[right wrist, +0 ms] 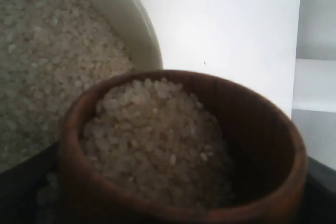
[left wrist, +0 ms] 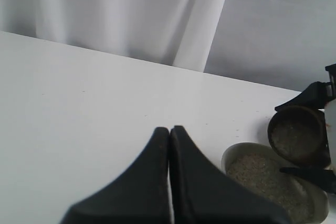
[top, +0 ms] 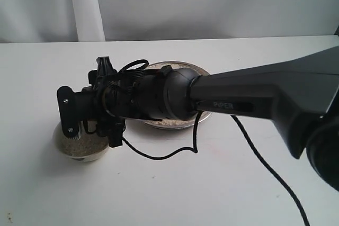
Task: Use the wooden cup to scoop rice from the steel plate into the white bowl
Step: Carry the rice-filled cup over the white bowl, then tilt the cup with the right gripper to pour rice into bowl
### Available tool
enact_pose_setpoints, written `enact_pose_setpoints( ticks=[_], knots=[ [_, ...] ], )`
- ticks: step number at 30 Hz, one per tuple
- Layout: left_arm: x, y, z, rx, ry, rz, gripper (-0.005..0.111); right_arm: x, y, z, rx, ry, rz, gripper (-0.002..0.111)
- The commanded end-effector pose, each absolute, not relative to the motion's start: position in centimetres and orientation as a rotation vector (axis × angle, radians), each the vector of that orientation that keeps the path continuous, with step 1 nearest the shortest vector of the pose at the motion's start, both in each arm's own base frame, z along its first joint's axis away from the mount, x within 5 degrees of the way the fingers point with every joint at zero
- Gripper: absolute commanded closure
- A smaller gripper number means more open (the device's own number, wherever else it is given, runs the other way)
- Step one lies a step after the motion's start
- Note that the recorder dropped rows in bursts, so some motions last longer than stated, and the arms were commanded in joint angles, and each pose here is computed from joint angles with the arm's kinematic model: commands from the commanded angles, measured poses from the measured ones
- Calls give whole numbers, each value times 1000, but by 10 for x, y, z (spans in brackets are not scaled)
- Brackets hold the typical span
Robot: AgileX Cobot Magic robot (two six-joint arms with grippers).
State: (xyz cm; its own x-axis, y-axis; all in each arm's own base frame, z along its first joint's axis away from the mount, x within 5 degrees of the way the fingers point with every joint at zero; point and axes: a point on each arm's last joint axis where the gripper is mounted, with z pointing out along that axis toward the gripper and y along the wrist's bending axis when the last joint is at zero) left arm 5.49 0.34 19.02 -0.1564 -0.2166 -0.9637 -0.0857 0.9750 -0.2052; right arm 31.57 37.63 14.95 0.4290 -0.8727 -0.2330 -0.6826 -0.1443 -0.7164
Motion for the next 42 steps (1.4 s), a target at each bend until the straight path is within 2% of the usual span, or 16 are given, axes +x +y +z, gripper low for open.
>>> enact_pose_setpoints(
  ticks=[1,16,28,42],
  knots=[
    [55,3,190,-226,1728,-123,107,317,377,154,-1921,1254,-361,108],
    [55,3,190,-226,1728,-123,107,312,383,160,-1988,1067,-580,108],
    [55,3,190,-226,1728,-123,107,307,385,168,-2033,896,-904,108],
    [55,3,190,-226,1728,-123,107,300,392,170,-2090,695,-1068,108]
  ],
)
